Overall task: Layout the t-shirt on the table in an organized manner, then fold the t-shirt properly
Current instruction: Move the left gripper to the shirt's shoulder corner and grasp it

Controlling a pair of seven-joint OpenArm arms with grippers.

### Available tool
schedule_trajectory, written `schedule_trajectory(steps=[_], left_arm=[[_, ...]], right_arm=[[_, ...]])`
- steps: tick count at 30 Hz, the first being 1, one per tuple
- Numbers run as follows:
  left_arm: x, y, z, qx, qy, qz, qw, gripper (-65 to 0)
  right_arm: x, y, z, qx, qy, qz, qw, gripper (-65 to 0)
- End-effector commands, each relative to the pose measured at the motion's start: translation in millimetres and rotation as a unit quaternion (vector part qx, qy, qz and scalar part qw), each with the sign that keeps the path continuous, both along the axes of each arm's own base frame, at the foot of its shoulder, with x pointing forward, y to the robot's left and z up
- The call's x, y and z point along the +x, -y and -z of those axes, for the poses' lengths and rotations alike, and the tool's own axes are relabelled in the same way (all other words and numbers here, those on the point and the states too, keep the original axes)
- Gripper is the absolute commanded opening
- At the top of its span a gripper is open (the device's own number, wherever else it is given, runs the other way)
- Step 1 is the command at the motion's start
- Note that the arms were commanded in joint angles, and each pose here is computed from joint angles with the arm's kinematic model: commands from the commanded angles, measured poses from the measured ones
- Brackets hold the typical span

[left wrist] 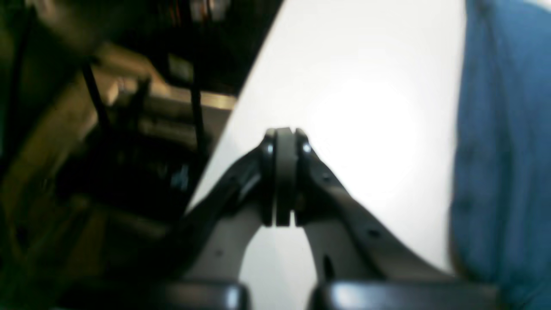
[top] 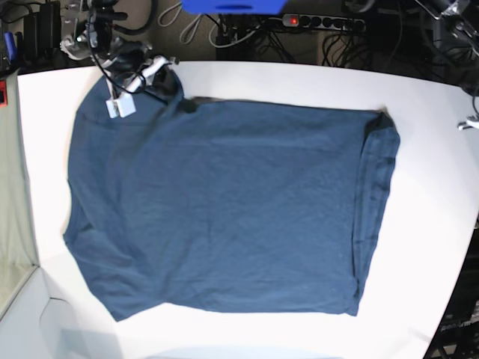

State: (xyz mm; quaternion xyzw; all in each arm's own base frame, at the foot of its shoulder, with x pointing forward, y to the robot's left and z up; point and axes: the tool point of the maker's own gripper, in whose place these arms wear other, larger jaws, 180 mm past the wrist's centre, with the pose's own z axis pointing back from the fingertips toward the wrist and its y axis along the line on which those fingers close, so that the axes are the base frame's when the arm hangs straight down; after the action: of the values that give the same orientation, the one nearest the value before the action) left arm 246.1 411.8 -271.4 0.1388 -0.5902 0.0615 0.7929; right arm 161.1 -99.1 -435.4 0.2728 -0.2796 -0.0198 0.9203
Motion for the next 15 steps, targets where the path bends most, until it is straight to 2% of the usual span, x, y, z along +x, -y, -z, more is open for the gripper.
schedule_trajectory(steps=[1, 4, 7, 10, 15], left_arm=[[7.1, -0.3, -25.9, 0.017, 0.036, 0.01, 0.999, -64.9], [12.0, 7.8, -46.1, 0.018, 0.07, 0.022, 0.997, -64.9], [24.6, 28.8, -50.2, -0.001, 0.092, 0.047, 0.995, -64.9], [36.1, 53.8, -45.5, -0.015, 0.095, 0.074, 0.993, -64.7], [51.0, 109.5, -20.6, -0.071, 0.092, 0.116, 0.986, -64.5]], right_arm=[[-15.3, 6.2, 4.1, -0.021, -0.02, -0.014, 0.9995, -65.0], [-30.1, 16.6, -2.4, -0.042, -0.022, -0.029, 0.9984, -65.0], [-42.3, 23.6, -11.4, -0.062, -0.022, -0.046, 0.9968, -65.0], [-52.3, 26.1, -20.5, -0.074, -0.02, -0.06, 0.9952, -65.0], [-55.6, 27.4, -36.1, -0.089, -0.005, -0.076, 0.9931, -65.0]])
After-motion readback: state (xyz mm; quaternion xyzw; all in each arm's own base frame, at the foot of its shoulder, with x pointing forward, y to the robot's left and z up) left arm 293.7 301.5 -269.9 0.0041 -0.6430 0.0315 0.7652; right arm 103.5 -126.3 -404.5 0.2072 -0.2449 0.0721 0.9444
